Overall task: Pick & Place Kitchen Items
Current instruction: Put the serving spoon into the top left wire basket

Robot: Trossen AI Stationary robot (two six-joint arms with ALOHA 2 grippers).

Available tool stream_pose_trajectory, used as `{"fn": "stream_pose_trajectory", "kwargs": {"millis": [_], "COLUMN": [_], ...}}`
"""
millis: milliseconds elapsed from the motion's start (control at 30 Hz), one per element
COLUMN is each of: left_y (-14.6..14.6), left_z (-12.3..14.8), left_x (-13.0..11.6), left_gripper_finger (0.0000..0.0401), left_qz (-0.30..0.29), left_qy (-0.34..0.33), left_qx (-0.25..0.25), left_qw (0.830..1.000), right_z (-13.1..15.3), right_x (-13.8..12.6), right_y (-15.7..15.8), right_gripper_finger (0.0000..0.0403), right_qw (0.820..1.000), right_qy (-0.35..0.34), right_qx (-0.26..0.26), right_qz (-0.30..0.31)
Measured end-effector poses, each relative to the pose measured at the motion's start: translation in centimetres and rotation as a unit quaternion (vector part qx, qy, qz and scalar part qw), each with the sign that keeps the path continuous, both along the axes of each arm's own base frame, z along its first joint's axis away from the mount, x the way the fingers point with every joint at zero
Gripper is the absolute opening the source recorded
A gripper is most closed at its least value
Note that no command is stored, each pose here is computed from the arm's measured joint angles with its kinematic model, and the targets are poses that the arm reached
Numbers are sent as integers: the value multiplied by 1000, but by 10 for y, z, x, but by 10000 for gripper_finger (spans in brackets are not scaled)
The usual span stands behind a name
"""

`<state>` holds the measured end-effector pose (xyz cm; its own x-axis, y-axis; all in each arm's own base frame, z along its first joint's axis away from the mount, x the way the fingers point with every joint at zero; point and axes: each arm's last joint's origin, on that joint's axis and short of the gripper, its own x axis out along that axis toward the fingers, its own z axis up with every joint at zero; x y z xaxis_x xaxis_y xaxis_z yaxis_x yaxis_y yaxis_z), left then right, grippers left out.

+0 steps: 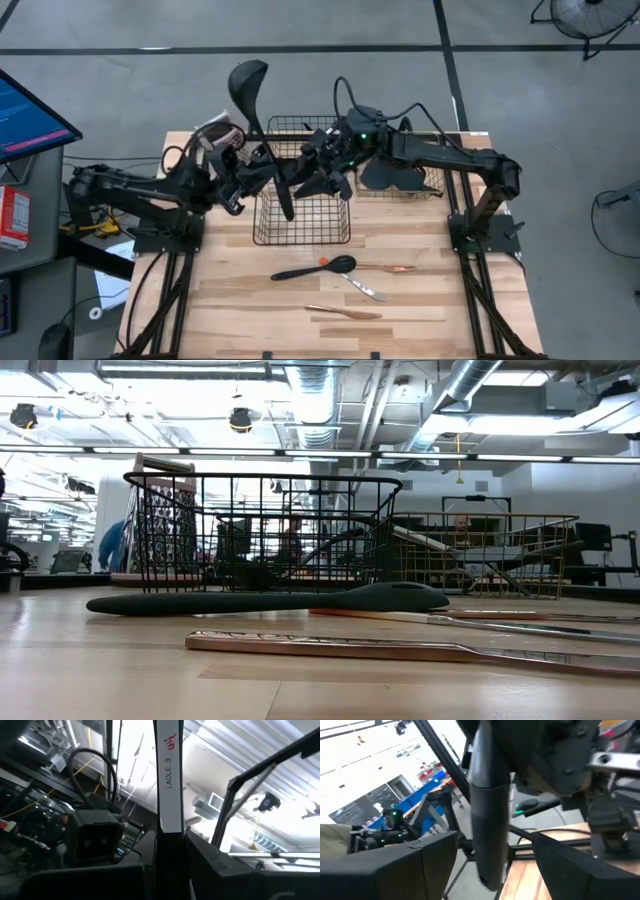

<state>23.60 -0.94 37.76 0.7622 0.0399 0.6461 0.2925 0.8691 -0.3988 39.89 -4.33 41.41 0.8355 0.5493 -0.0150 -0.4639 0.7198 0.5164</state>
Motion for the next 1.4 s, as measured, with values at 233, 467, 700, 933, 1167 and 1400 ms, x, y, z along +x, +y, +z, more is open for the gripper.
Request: {"fn": "stream_pose_trajectory", "kwargs": {"millis": [233, 467, 700, 933, 1167, 1400], "left_y": [9, 10, 8, 8, 8, 7], "left_z": [-4, -7, -13, -18, -23, -24], "left_x": [5, 9, 16, 23, 29, 32], "left_gripper_finger": [53, 53, 53, 53, 53, 53], "left_qz": [15, 10, -20, -19, -27, -38], "left_qy": [5, 10, 21, 33, 42, 46], "left_qx": [-1, -8, -15, -16, -23, -23], "left_qw": [1000, 1000, 999, 999, 999, 998], "right_z": [1, 1, -1, -7, -12, -13], "right_x": [0, 0, 0, 0, -2, -3], "right_y": [5, 5, 5, 2, -3, -2], "right_gripper_finger": [255, 255, 248, 204, 109, 103], "right_qw": [1000, 1000, 1000, 999, 999, 998], "right_qy": [-9, -8, -8, 15, 39, 50], "right_qx": [-3, -8, -23, -33, -33, -35], "right_qz": [7, 5, 5, 2, 2, 5]}}
